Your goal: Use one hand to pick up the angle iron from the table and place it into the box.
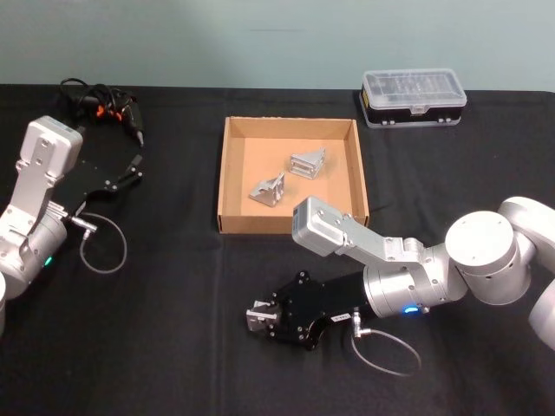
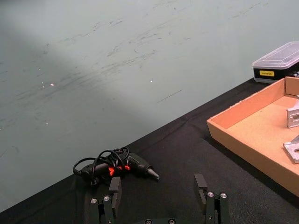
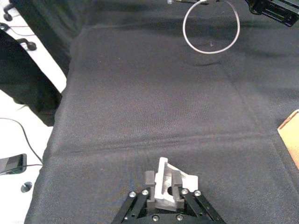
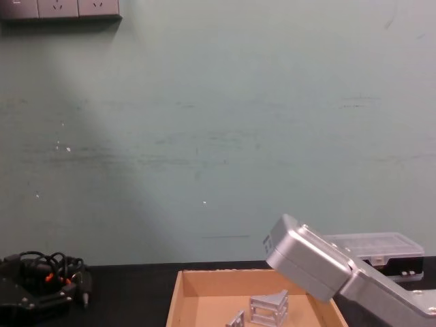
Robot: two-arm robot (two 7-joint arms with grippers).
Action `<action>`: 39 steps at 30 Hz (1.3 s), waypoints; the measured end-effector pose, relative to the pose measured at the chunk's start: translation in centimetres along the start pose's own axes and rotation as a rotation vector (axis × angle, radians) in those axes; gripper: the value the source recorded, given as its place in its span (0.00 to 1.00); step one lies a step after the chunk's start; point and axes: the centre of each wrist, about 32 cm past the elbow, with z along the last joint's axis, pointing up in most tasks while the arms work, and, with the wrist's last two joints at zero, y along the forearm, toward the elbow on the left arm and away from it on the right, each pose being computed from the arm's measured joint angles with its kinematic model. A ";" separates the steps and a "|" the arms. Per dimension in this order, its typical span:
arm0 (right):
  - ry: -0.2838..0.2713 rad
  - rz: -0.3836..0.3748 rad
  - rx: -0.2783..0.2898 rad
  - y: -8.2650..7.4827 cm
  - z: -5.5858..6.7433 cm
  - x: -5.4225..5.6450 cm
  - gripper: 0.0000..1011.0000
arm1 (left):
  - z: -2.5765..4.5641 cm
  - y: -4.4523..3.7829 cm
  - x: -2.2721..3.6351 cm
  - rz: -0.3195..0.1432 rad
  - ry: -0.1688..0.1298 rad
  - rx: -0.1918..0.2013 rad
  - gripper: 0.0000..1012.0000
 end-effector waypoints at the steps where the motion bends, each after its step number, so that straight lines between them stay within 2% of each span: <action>1: 0.000 0.000 0.000 0.0 0.0 0.0 0.20 | 0.00 0.00 0.00 0.000 0.000 0.000 1.00; 6: 0.000 0.000 0.000 0.0 0.0 0.0 0.14 | 0.00 0.00 0.00 0.000 0.000 0.000 1.00; 17: 0.000 -0.001 0.000 0.0 0.0 0.0 0.13 | 0.00 0.00 0.00 0.000 0.000 0.000 1.00; 21: 0.005 -0.012 0.020 -0.5 0.0 0.3 0.13 | 0.00 0.00 0.00 0.000 0.000 0.000 1.00; 25: 0.016 -0.034 0.051 -1.3 0.3 1.0 0.13 | 0.00 0.00 0.00 0.000 0.000 0.000 1.00; 31: 0.036 -0.097 0.096 -3.3 1.8 2.6 0.13 | 0.00 0.00 0.00 0.000 0.000 0.000 1.00; 32: 0.036 -0.097 0.096 -3.3 1.8 2.6 0.13 | 0.00 0.00 0.00 0.000 0.000 0.000 1.00; 39: 0.075 -0.250 0.108 -5.4 3.0 4.8 0.13 | 0.00 0.00 0.00 0.000 0.000 0.000 1.00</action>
